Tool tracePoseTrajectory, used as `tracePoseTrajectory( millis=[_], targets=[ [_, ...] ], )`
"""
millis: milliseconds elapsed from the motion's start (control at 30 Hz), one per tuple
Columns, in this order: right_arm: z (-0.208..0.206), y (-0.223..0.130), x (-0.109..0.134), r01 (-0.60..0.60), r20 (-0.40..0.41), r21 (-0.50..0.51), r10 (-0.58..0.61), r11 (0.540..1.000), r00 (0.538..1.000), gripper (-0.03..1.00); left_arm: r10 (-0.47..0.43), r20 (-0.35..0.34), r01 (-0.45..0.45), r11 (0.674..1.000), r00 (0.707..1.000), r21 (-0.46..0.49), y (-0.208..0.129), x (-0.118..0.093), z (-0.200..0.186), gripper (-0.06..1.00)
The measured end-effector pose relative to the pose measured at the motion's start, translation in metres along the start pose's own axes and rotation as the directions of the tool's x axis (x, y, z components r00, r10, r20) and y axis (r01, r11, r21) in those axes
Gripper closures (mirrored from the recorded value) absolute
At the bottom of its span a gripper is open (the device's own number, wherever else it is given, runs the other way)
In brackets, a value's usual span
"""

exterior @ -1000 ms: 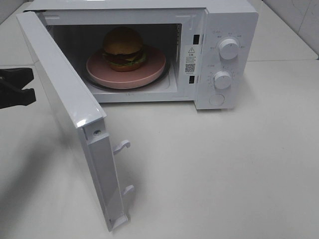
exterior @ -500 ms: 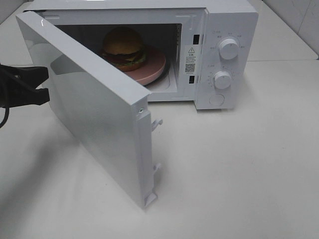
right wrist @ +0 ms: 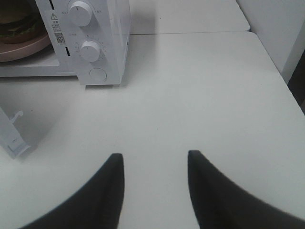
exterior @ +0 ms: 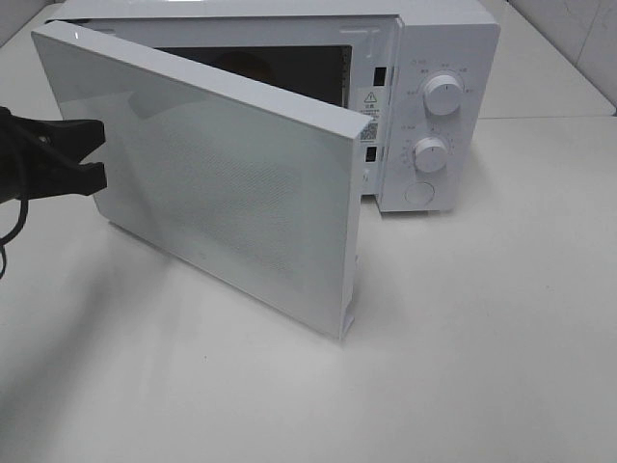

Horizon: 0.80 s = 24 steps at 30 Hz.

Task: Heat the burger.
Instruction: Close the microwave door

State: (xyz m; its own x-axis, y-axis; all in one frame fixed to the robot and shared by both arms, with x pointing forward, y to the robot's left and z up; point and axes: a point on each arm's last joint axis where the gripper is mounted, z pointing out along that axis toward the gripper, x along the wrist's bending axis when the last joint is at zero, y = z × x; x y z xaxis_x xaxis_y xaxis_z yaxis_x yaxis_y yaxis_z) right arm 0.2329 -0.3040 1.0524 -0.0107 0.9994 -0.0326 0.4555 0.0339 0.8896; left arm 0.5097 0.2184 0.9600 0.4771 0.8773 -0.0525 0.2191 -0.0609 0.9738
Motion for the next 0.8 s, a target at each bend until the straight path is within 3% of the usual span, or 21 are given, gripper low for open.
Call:
tracePoseTrajectory(
  millis=[600, 800],
  targets=[
    [0.0, 0.0, 0.0, 0.0, 0.0, 0.0, 0.0, 1.0, 1.0, 0.52, 0.019, 0.007, -0.018, 0.999, 1.0, -0.033, 0.016, -0.01, 0.035, 0.94],
    [0.0, 0.0, 0.0, 0.0, 0.0, 0.0, 0.0, 1.0, 1.0, 0.52, -0.016, -0.024, 0.015, 1.0, 1.0, -0.018, 0.011, -0.005, 0.047, 0.94]
  ],
)
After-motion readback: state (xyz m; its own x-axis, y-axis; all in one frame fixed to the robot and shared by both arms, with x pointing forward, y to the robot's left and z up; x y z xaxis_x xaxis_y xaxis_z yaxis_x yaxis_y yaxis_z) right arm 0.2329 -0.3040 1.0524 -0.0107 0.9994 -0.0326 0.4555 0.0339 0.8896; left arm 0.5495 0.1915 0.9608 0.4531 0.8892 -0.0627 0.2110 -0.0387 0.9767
